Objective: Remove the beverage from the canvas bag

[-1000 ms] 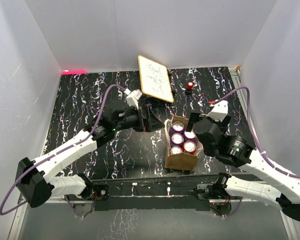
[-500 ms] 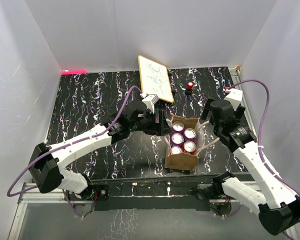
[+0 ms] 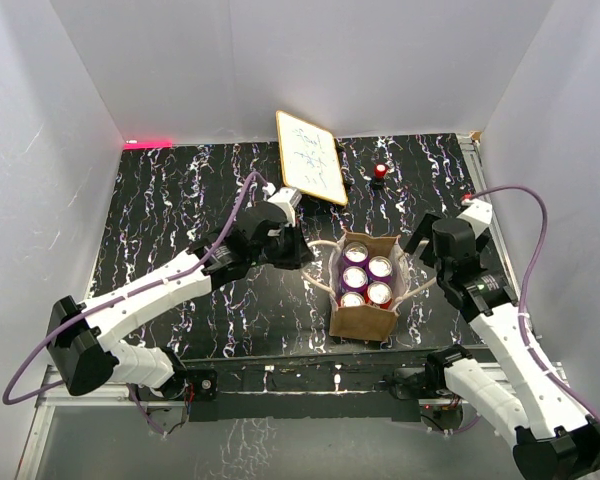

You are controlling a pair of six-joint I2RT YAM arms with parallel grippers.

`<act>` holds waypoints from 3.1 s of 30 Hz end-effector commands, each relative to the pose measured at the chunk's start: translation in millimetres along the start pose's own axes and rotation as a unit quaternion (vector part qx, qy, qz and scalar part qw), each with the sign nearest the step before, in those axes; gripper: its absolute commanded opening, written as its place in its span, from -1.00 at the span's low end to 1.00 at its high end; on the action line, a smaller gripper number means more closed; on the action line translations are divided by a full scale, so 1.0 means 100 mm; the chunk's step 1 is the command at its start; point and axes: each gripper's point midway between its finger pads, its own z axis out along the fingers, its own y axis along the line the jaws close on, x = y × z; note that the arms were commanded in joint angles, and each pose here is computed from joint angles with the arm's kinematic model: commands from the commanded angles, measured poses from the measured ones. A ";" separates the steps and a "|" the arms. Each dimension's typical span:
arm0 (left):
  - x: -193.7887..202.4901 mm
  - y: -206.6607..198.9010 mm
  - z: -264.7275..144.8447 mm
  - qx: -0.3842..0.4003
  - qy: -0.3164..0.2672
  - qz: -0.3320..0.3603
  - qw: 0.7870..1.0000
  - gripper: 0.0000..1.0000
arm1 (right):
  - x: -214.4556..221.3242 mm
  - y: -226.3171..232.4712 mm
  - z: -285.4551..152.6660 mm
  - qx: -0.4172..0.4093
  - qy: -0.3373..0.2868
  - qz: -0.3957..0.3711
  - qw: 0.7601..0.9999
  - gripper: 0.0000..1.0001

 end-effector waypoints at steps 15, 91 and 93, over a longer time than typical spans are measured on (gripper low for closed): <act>-0.68 0.62 -0.61 -0.093 -0.085 0.003 0.992 -1.00 | 0.22 0.44 -0.15 -0.142 0.032 0.074 0.987 0.81; 0.56 0.72 0.53 -0.282 0.127 0.250 0.918 0.70 | 0.78 0.97 -0.37 -0.341 0.112 0.024 0.933 -0.60; 0.63 0.77 0.54 -0.284 0.133 0.250 0.916 0.70 | 0.77 0.97 -0.36 -0.340 0.111 0.024 0.933 -0.60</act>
